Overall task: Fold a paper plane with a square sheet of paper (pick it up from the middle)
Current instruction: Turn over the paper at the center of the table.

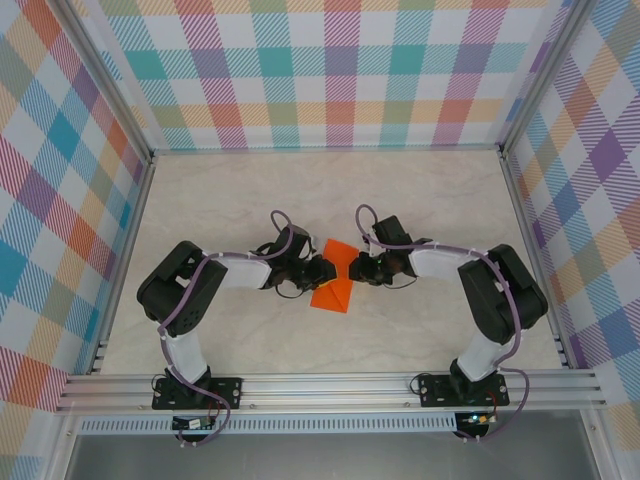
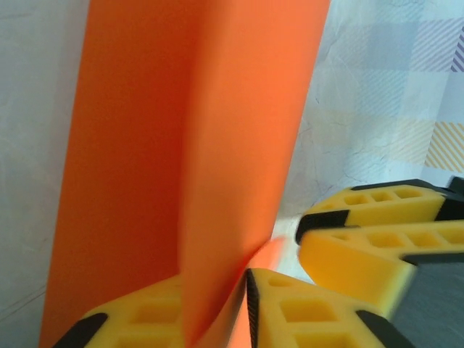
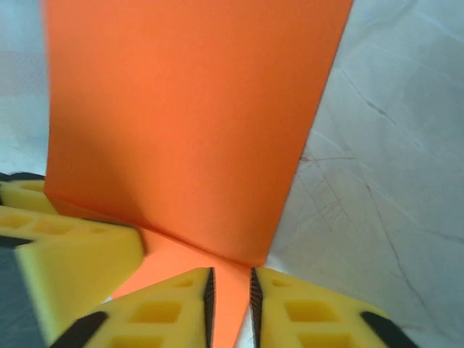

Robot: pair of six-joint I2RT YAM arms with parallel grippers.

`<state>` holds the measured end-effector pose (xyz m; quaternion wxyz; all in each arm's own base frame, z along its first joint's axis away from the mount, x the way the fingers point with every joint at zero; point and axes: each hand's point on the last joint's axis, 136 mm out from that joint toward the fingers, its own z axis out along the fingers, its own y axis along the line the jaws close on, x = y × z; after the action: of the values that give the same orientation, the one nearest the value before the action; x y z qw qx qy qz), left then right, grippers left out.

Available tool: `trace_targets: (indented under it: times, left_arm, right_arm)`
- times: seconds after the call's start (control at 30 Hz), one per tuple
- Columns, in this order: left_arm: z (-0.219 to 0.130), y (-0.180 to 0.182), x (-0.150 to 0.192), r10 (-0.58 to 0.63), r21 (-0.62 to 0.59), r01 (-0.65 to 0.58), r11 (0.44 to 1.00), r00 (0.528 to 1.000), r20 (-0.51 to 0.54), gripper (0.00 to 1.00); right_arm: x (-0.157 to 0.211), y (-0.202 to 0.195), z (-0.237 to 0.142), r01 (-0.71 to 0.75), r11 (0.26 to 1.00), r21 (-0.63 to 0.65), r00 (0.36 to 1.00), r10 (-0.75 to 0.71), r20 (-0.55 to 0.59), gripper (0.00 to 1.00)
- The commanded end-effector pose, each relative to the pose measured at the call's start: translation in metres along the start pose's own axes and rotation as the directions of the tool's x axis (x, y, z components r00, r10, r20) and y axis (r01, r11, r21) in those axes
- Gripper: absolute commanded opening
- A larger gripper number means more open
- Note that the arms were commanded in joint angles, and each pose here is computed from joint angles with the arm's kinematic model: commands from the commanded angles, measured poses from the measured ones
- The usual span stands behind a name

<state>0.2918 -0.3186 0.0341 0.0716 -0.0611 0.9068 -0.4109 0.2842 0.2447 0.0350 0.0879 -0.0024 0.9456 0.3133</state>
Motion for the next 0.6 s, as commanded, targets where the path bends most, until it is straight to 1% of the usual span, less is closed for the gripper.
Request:
trace_targets:
  times: [0.0, 0.07, 0.1, 0.23, 0.3, 0.37, 0.4, 0.47, 0.57]
  left_arm:
    - [0.001, -0.009, -0.001, 0.031, 0.005, -0.031, 1.0, 1.0, -0.003, 0.15]
    - [0.002, -0.008, -0.002, 0.035, 0.001, -0.035, 0.999, 0.999, 0.001, 0.1]
    - [0.001, -0.009, -0.002, 0.039, 0.001, -0.039, 0.999, 0.999, 0.005, 0.09]
    - [-0.009, -0.014, -0.005, 0.078, -0.023, -0.077, 0.997, 0.997, 0.02, 0.05]
    - [-0.021, -0.017, -0.007, 0.115, -0.068, -0.113, 0.991, 0.993, 0.031, 0.04]
    - [-0.039, -0.019, -0.01, 0.168, -0.142, -0.161, 0.977, 0.985, 0.041, 0.04]
    - [-0.049, -0.017, -0.015, 0.193, -0.204, -0.179, 0.963, 0.98, 0.054, 0.04]
    - [-0.075, -0.01, -0.017, 0.248, -0.34, -0.217, 0.915, 0.967, 0.051, 0.04]
    - [-0.112, -0.013, -0.027, 0.353, -0.509, -0.276, 0.815, 0.934, 0.059, 0.04]
  right_arm:
    - [-0.007, 0.021, -0.029, 0.011, 0.998, -0.057, 0.998, -0.008, 0.056, 0.35]
    - [-0.01, 0.026, -0.047, 0.019, 0.999, -0.039, 0.995, -0.015, 0.099, 0.45]
    - [-0.012, 0.026, -0.057, 0.021, 1.0, -0.021, 0.992, -0.018, 0.125, 0.51]
    - [-0.018, 0.021, -0.09, 0.029, 0.997, 0.069, 0.973, -0.044, 0.228, 0.7]
    - [-0.02, 0.018, -0.107, 0.029, 0.993, 0.111, 0.957, -0.06, 0.283, 0.79]
    - [-0.023, 0.015, -0.122, 0.03, 0.989, 0.148, 0.939, -0.078, 0.335, 0.88]
    - [-0.024, 0.014, -0.13, 0.031, 0.987, 0.161, 0.929, -0.088, 0.359, 0.92]
    - [-0.025, 0.013, -0.141, 0.033, 0.983, 0.179, 0.914, -0.102, 0.393, 0.97]
    - [-0.026, 0.012, -0.152, 0.048, 0.979, 0.199, 0.896, -0.13, 0.424, 1.0]
